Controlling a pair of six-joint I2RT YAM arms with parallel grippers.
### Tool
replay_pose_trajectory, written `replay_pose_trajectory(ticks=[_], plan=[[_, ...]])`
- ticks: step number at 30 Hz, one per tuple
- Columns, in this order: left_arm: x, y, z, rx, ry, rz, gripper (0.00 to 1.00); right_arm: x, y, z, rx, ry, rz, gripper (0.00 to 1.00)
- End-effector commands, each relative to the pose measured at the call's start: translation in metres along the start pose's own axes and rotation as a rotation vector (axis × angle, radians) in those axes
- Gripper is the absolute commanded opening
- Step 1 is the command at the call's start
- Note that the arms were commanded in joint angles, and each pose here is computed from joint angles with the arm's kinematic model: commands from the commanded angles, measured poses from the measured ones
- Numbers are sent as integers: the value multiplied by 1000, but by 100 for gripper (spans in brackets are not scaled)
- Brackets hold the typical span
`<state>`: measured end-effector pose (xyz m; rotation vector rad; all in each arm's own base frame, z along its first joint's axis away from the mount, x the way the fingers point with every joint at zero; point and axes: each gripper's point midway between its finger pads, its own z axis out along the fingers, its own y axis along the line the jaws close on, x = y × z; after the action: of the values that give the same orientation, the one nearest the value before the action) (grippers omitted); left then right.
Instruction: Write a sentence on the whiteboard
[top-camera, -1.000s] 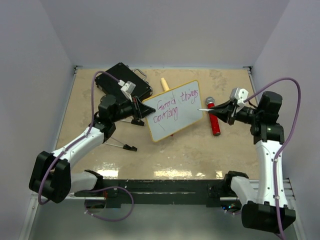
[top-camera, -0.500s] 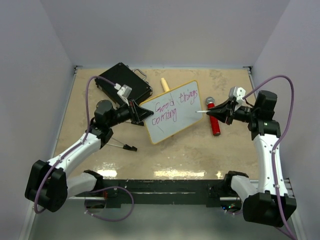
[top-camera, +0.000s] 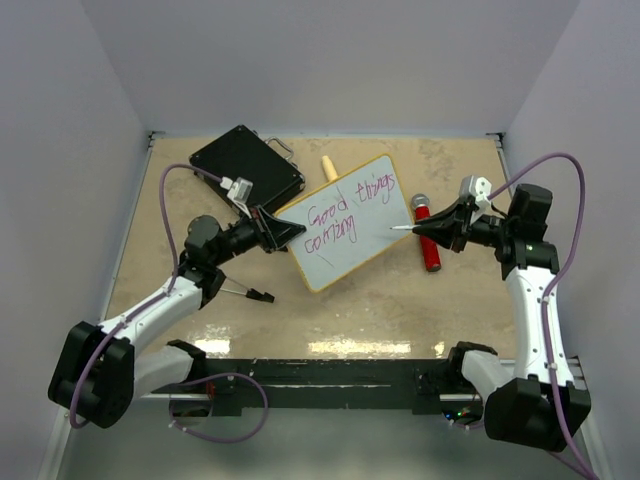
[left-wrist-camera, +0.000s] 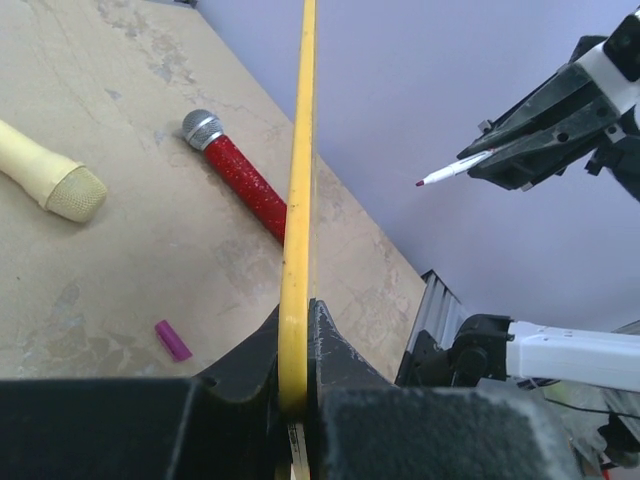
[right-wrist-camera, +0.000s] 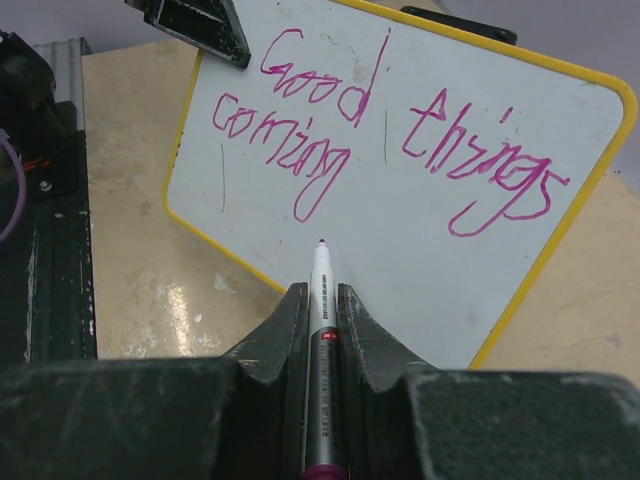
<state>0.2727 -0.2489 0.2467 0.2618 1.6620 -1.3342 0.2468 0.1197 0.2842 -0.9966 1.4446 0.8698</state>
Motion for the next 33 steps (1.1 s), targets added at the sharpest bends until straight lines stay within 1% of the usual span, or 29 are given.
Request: replay_pose_trajectory(ticks=[1, 6, 7, 19, 28, 33], plan=[[-47, -44, -8, 142, -199, 62, 0, -7, 6, 0, -42, -34, -10, 0], [-40, -40, -12, 132, -204, 43, 0, -6, 7, 0, -41, -33, -9, 0], [-42, -43, -14, 143, -217, 47, 0, -6, 7, 0, -42, -34, -7, 0], [-36, -58, -29, 178, -216, 32, 0, -9, 14, 0, -72, -52, -17, 0], [-35, -68, -31, 244, -217, 25, 0, -8, 15, 1, -83, -56, -5, 0], [-32, -65, -31, 238, -210, 22, 0, -8, 15, 1, -86, -57, -5, 0]])
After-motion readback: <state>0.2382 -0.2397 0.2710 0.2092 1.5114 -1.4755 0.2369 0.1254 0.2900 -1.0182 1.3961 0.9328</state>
